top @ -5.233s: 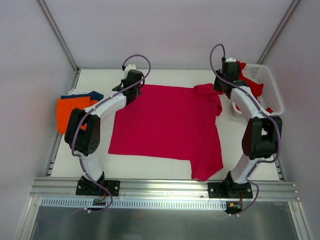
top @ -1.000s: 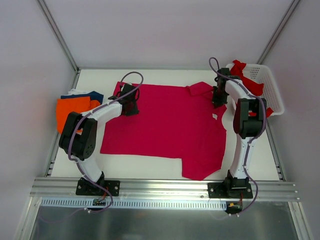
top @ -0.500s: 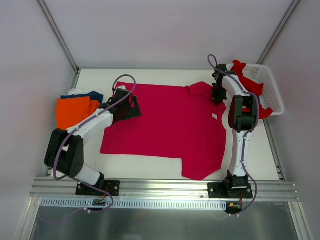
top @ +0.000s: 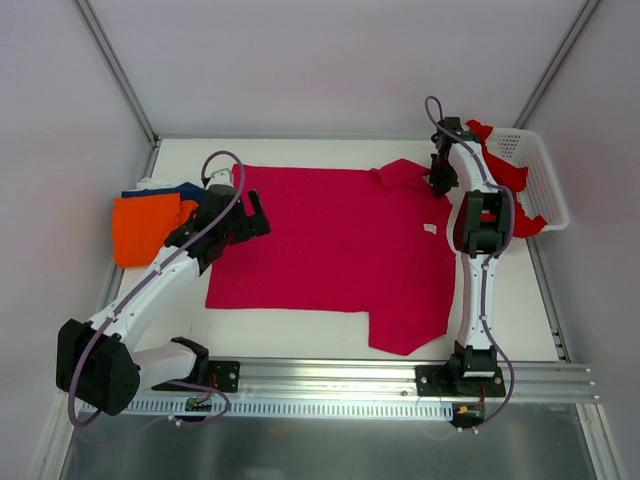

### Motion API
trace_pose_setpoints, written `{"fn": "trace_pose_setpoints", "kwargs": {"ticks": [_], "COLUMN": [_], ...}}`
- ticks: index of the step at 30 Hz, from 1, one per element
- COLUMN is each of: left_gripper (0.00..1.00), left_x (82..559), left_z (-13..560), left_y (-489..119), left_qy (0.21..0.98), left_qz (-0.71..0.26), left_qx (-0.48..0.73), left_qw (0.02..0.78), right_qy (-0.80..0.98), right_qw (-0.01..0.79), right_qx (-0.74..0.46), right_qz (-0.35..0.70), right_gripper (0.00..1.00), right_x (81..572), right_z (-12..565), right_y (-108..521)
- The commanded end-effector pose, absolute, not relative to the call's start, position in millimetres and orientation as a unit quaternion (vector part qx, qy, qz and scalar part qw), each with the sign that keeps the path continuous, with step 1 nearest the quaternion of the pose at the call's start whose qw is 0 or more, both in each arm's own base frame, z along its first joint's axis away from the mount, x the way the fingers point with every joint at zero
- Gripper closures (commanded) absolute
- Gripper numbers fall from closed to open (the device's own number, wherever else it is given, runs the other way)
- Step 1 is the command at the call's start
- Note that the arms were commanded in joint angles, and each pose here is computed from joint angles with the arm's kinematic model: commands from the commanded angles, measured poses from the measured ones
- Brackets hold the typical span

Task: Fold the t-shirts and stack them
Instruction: Flatten out the tshirt

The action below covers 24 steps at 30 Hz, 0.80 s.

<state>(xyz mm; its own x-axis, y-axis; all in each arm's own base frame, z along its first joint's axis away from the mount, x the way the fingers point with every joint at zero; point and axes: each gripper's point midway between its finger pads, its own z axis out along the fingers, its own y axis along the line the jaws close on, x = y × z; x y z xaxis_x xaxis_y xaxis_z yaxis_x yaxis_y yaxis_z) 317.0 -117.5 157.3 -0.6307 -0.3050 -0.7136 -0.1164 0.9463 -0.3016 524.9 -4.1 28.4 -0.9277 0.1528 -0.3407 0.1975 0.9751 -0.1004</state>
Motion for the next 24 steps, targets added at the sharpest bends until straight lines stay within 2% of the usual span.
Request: {"fn": "trace_pose_setpoints", "kwargs": {"ticks": [1,9,13,15,16,19,20,22,23,24], "left_gripper": [0.01,0.01,0.01,0.01,0.01,0.01,0.01,0.01,0.01,0.01], "left_x": [314.1,339.4,374.6,397.7,405.0,439.6,452.6,476.5,487.2,503.1], "left_z": [160.6,175.5,209.9,218.2,215.3,196.1,172.4,173.2,147.9,159.2], "left_y": [-103.4,-105.2,-93.9,-81.2,-75.4,-61.4,-53.8,-49.7,-49.4,-47.2], "left_qy": [0.893,0.892,0.878,0.874,0.875,0.885,0.895,0.896,0.907,0.901], "left_qz": [-0.089,-0.09,-0.062,-0.055,-0.054,-0.076,-0.065,-0.057,-0.05,-0.054], "left_qx": [-0.132,-0.126,-0.117,-0.134,-0.149,-0.18,-0.188,-0.185,-0.185,-0.188], "left_qw": [0.421,0.425,0.46,0.463,0.457,0.422,0.398,0.4,0.375,0.387], "right_qy": [0.978,0.98,0.971,0.969,0.967,0.958,0.956,0.954,0.955,0.955], "right_qw": [0.17,0.18,0.227,0.234,0.242,0.268,0.271,0.276,0.274,0.274], "right_qx": [0.092,0.068,0.067,0.072,0.071,0.072,0.071,0.072,0.074,0.075], "right_qz": [-0.073,-0.048,-0.018,0.012,0.027,0.068,0.081,0.088,0.088,0.089], "right_gripper": [0.99,0.99,1.0,0.9,0.73,0.7,0.67,0.65,0.64,0.63], "right_x": [528.1,519.2,510.9,505.8,505.0,507.1,508.6,512.1,514.3,516.5], "right_z": [40.9,59.7,105.7,113.4,120.5,140.8,143.8,147.9,144.7,144.0], "right_y": [-17.8,-13.5,-4.3,6.3,11.7,25.6,30.1,32.3,31.6,32.8]}}
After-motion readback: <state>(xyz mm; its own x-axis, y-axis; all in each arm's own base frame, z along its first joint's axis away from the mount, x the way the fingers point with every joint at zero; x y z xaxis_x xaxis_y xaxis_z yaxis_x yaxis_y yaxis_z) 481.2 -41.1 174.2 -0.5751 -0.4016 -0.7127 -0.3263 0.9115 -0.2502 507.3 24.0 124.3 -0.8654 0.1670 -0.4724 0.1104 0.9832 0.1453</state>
